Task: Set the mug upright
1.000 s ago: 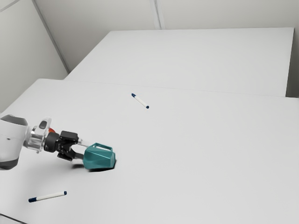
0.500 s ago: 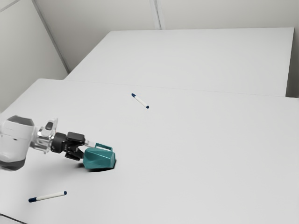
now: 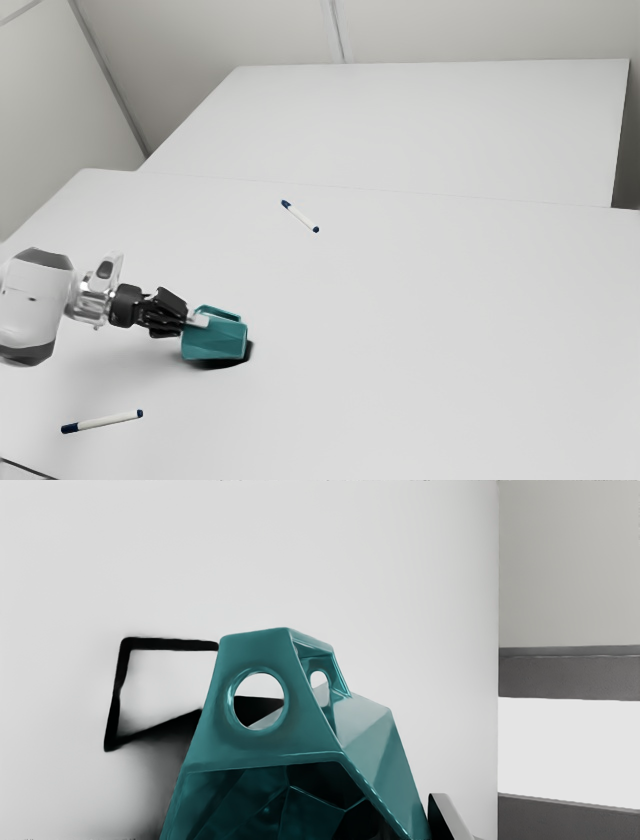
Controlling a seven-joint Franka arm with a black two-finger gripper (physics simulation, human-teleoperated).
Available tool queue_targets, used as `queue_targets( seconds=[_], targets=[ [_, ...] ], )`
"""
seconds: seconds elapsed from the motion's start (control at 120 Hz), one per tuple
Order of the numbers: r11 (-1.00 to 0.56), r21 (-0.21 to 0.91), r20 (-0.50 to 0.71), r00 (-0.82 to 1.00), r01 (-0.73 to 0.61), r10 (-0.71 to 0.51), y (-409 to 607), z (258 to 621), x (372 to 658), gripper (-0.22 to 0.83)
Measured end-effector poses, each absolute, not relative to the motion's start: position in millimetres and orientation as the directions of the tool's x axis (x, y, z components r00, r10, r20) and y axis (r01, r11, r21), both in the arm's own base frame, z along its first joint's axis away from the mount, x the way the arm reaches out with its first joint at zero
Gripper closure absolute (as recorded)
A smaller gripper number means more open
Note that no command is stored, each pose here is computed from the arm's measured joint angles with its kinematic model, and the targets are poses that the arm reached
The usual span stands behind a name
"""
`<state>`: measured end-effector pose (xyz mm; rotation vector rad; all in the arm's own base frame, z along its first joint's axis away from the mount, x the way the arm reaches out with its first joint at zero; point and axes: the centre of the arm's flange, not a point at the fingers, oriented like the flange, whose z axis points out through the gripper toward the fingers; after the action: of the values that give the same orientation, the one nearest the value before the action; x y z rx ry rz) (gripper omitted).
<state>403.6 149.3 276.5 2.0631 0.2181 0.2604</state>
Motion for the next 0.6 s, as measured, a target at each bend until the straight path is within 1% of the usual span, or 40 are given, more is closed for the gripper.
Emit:
queue_targets(
  seconds=[0.208,0.275,0.408,0.467,0.533,0.6],
  targets=[
    [-0.482,0.875,0.092,0.961,0.048,0.263,148.7,277.8,404.1,0.75],
    [-0.485,0.874,0.108,0.960,0.033,0.260,147.9,285.3,407.1,0.76],
    [-0.516,0.855,0.196,0.951,-0.046,0.240,151.5,324.1,431.1,0.77],
    [-0.540,0.836,0.246,0.946,-0.096,0.212,150.5,347.3,449.3,0.77],
    [-0.611,0.768,0.317,0.942,-0.190,0.107,146.7,388.1,479.1,0.78],
    [-0.695,0.663,0.346,0.937,-0.278,-0.045,135.8,422.2,501.7,0.78]
  ],
)
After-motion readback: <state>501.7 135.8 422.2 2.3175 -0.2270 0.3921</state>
